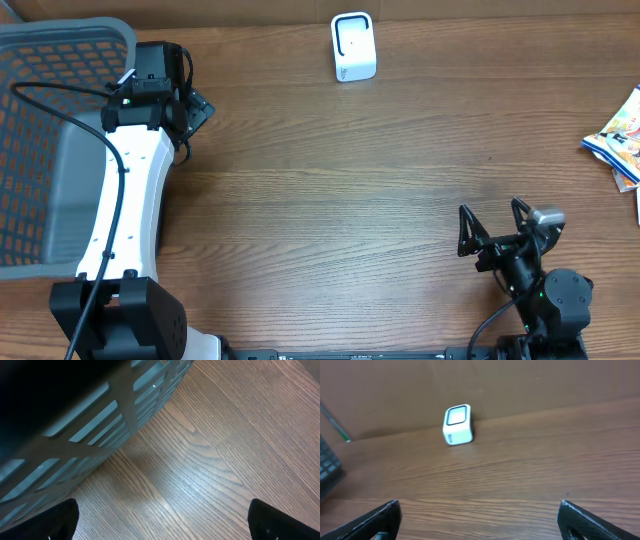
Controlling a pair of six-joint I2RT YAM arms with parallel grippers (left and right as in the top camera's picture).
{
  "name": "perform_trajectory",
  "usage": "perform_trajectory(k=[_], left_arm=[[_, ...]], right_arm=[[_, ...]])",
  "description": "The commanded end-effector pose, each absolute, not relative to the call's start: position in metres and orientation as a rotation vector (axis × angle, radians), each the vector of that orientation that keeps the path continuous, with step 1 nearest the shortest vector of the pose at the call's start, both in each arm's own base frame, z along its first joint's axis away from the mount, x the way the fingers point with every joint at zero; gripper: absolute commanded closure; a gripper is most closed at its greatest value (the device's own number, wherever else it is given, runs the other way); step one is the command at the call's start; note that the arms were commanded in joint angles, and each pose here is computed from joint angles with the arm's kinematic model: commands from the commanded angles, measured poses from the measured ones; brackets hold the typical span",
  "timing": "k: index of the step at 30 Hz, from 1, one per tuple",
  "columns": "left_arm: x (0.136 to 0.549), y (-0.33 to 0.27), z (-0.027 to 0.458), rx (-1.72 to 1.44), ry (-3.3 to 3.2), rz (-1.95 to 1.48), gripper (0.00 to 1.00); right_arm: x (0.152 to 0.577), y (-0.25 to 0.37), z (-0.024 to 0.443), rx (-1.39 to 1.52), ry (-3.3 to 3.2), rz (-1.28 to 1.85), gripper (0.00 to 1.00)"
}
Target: Scan the item barcode
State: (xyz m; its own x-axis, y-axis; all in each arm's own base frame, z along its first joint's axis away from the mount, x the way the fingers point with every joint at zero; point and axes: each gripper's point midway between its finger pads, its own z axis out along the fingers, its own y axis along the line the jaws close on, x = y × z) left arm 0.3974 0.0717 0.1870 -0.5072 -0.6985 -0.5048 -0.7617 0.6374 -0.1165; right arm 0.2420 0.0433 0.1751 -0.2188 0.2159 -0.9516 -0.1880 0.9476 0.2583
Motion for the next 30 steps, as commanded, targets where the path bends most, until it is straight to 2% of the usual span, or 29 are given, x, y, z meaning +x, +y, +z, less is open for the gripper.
perform_trajectory(k=[1, 5, 19, 30], left_arm=[[0.399, 0.08, 0.198, -1.154, 2.296, 0.185, 0.01], [0.399, 0.08, 0.198, -1.154, 2.296, 0.185, 0.0], [0.399, 0.08, 0.198, -1.154, 2.296, 0.185, 0.0], [0.399, 0.08, 0.198, -1.154, 2.296, 0.185, 0.0]], right_arm=[[0.241, 0.033, 0.17, 0.048, 1.712, 0.334, 0.0], [0.24, 0.03, 0.163, 0.055, 1.687, 0.323, 0.0], [0.244, 0.022, 0.182, 0.067, 1.559, 0.284, 0.0], [0.246, 0.017, 0.172, 0.092, 1.59, 0.254, 0.0]])
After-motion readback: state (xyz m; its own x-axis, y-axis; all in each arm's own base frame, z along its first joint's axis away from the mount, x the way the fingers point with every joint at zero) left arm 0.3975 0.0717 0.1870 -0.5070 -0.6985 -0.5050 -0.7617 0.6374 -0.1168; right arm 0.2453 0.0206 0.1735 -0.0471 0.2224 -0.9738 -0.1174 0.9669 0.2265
